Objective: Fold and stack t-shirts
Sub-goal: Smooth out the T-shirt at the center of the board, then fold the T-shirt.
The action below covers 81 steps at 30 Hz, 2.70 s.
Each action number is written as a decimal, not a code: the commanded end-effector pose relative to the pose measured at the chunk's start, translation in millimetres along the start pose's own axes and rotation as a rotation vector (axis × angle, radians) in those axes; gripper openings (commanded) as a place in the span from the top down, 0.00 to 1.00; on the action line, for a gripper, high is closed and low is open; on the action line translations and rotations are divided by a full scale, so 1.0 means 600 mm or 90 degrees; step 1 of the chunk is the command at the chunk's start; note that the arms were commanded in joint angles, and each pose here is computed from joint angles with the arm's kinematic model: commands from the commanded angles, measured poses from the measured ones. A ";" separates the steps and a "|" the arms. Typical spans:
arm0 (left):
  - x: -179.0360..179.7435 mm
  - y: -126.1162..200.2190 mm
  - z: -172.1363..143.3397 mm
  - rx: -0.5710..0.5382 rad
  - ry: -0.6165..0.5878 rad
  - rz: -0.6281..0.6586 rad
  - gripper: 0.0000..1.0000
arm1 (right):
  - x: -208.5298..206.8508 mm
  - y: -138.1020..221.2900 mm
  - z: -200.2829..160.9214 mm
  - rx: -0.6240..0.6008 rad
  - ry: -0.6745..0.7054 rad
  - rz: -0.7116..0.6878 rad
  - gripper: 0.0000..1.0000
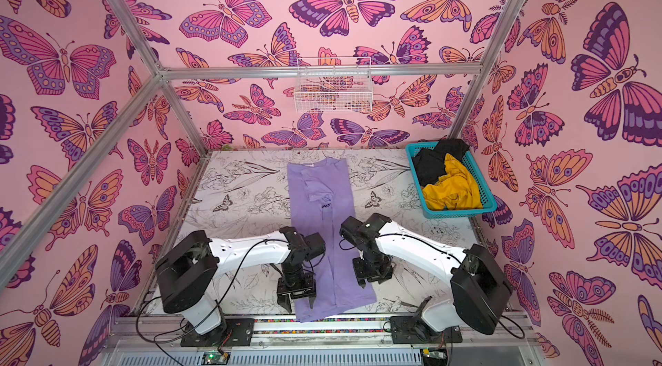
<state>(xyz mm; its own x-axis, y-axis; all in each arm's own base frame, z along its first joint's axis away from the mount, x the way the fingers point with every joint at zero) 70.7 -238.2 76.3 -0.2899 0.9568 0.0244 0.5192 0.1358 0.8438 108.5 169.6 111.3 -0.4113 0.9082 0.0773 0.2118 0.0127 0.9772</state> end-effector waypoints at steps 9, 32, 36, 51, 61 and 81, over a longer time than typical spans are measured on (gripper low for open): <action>0.020 -0.053 0.016 0.038 0.029 -0.021 0.40 | -0.003 0.032 -0.008 -0.011 0.005 -0.012 0.43; -0.005 -0.040 0.026 0.007 -0.042 -0.027 1.00 | -0.004 0.009 -0.023 0.013 -0.015 0.003 0.45; 0.002 -0.024 0.026 -0.013 -0.041 0.003 1.00 | -0.003 -0.034 -0.038 0.049 -0.029 0.026 0.47; 0.003 -0.004 0.030 -0.048 -0.043 0.021 1.00 | 0.026 -0.088 -0.017 0.082 -0.034 0.090 0.48; 0.003 -0.002 0.031 -0.054 -0.039 0.020 1.00 | -0.002 -0.089 -0.015 0.089 -0.025 0.005 0.48; 0.004 0.018 0.041 -0.064 -0.018 0.015 1.00 | 0.002 -0.125 -0.019 0.093 -0.071 0.050 0.61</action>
<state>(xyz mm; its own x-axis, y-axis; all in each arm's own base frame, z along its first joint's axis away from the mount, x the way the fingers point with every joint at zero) 94.4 -237.8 69.2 -0.2526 0.9675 -0.0115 0.4451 0.1267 0.8865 79.7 162.6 42.3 -0.3082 0.9449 0.1106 0.3793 0.0155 0.9251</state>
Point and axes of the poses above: each gripper's point midway between its finger pads, its own y axis back along the fingers, its own x axis along the line the jaws close on, z = x × y, the point moved 3 cm from there along y, back along the fingers, and after that the axes turned 8 degrees about y, right-handed, at the moved point
